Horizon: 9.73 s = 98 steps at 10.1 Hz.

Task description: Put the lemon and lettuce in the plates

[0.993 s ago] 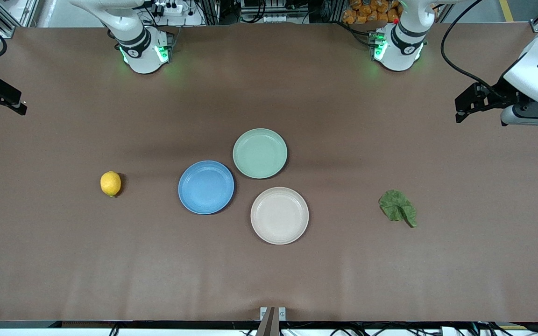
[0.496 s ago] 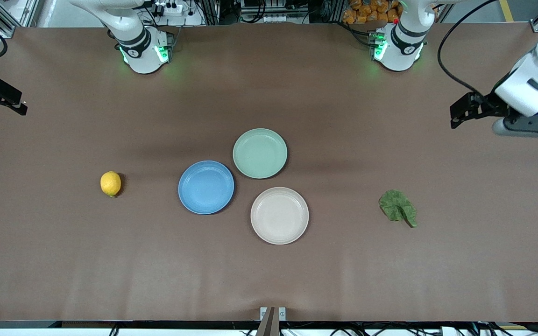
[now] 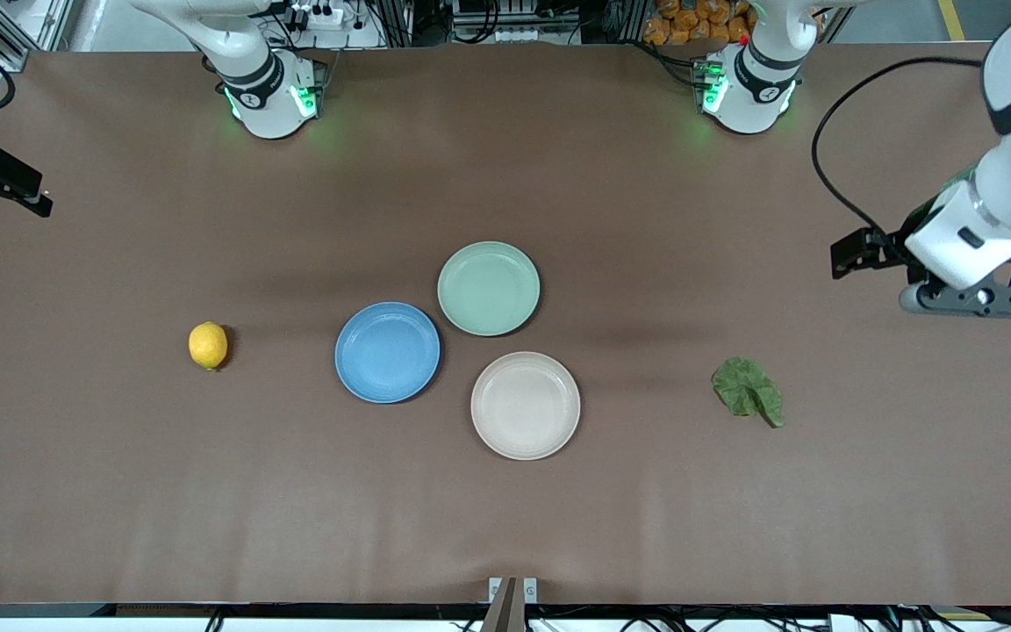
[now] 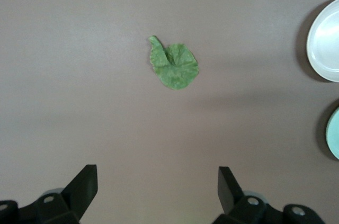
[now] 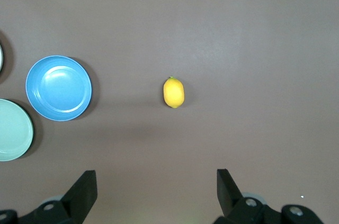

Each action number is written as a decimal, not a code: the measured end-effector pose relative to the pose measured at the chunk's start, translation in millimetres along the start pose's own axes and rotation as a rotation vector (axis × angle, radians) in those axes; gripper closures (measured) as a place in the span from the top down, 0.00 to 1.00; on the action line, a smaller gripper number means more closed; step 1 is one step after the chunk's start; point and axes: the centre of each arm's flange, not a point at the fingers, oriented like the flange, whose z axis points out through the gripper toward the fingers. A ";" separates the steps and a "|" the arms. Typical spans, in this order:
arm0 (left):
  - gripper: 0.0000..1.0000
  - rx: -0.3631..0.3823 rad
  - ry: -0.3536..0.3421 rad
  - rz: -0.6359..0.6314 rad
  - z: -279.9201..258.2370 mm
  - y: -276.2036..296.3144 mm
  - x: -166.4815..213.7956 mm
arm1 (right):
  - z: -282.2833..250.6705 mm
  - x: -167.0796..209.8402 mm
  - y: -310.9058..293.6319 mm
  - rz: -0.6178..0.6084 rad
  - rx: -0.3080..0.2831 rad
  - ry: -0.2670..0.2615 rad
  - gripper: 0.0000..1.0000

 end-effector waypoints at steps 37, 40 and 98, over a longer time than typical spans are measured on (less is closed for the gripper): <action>0.04 -0.051 0.163 -0.732 324.1 17.5 113.9 | 479.3 31.3 26.8 -0.041 -0.033 -0.009 0.96; 0.04 -0.072 0.197 -0.715 305.2 47.8 119.0 | 481.7 31.1 21.6 -0.042 -0.032 -0.013 0.66; 1.00 0.054 -0.028 -0.245 199.5 25.6 -1.4 | 239.2 93.5 -21.6 0.002 0.007 -0.128 1.00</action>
